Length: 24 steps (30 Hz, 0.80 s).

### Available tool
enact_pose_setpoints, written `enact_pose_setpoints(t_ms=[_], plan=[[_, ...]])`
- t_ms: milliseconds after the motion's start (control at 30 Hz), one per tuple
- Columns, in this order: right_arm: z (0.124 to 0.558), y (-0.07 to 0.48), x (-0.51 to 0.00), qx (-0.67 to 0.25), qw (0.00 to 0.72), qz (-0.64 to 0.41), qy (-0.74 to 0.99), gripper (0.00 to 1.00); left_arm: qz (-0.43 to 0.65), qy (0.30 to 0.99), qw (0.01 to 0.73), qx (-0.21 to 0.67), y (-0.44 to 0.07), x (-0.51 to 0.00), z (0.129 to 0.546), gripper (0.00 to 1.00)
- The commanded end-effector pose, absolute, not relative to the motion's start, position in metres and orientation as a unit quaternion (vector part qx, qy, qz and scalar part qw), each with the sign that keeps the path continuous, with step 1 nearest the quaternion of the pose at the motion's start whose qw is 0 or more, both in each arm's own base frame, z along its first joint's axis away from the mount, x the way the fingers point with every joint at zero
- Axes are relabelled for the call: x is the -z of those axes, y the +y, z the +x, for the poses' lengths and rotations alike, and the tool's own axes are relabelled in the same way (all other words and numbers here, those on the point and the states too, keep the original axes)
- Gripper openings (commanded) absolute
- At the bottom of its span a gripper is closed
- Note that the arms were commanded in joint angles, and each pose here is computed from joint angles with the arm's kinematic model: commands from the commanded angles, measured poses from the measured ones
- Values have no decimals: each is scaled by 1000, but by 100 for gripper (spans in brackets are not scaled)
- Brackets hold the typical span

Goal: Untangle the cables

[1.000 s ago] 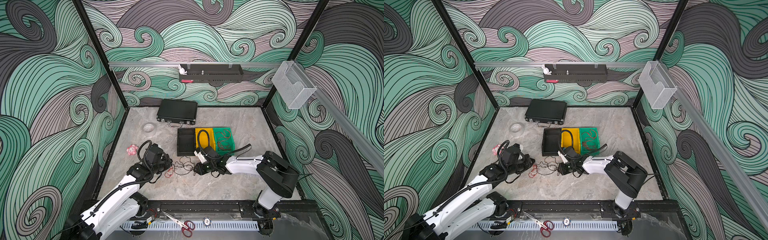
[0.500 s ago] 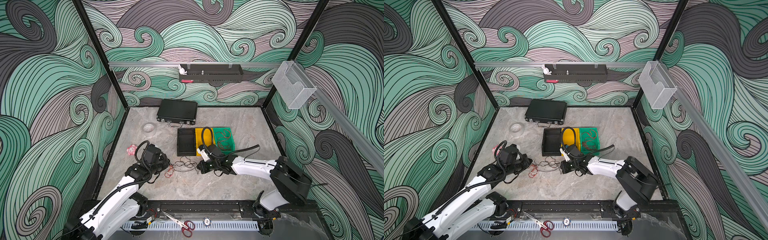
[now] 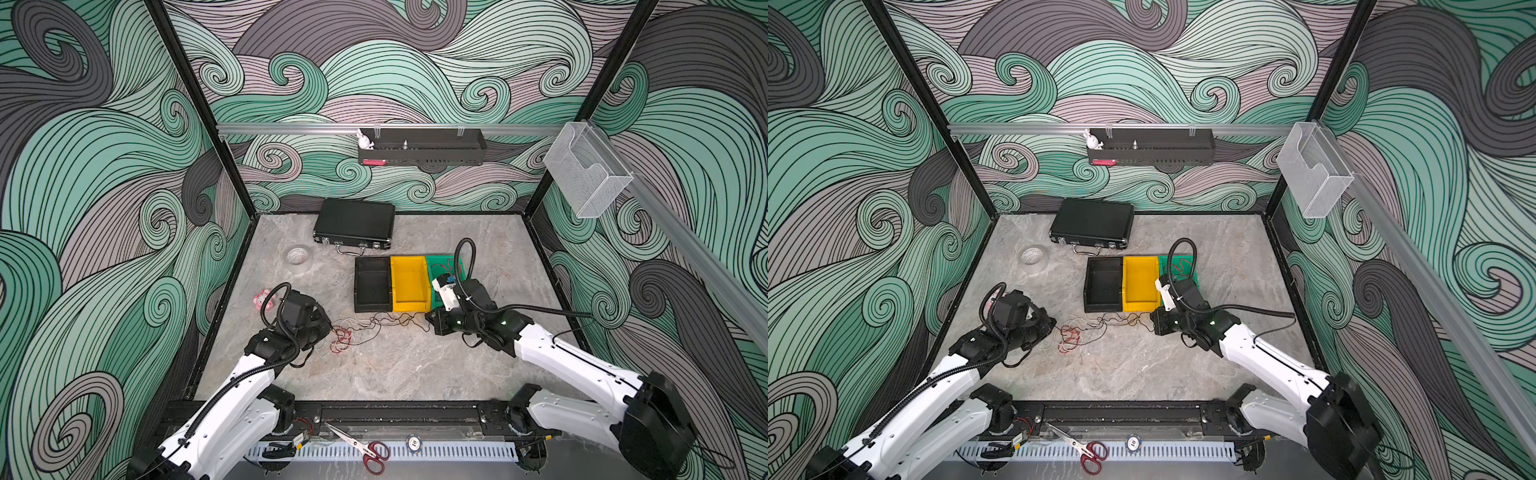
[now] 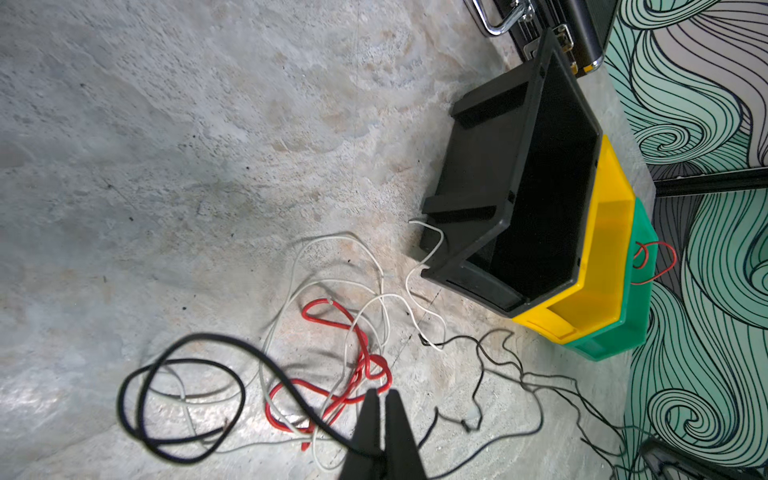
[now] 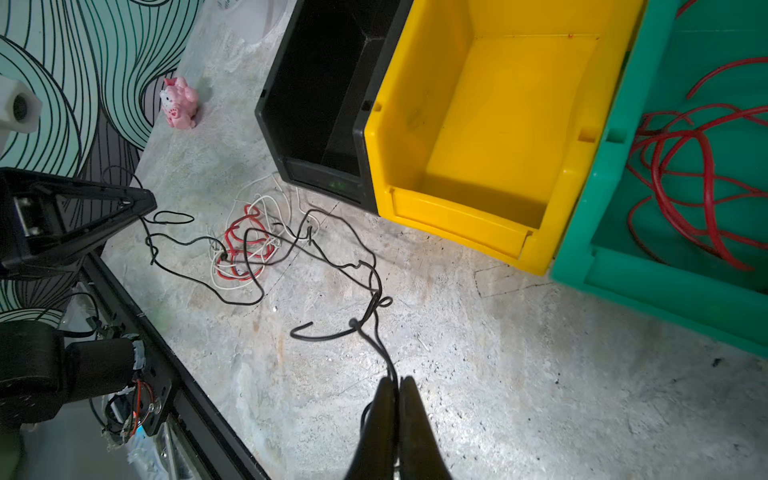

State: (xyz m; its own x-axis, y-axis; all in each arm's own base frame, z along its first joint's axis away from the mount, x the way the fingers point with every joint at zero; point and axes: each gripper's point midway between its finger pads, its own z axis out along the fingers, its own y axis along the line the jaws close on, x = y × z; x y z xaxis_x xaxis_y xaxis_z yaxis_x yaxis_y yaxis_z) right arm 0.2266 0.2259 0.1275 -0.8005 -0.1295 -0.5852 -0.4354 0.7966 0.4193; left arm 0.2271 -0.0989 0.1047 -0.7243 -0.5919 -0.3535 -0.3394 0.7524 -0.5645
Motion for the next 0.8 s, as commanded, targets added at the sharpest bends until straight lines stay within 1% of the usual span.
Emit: enact_pose_setpoints(t_ms=[0, 133, 400, 567, 767], plan=[[225, 215, -139, -261, 288, -155, 908, 5, -274, 891, 281, 227, -89, -120, 231, 0], [231, 189, -165, -231, 327, -129, 907, 0, -285, 892, 278, 214, -83, -117, 228, 0], [249, 123, -205, -191, 394, -29, 899, 1, -312, 889, 274, 194, -67, -114, 226, 0], [252, 102, -207, -203, 393, 11, 897, 1, -336, 883, 275, 179, -54, -112, 222, 0], [252, 98, -202, -207, 385, 15, 899, 2, -358, 875, 279, 167, -40, -112, 218, 0]])
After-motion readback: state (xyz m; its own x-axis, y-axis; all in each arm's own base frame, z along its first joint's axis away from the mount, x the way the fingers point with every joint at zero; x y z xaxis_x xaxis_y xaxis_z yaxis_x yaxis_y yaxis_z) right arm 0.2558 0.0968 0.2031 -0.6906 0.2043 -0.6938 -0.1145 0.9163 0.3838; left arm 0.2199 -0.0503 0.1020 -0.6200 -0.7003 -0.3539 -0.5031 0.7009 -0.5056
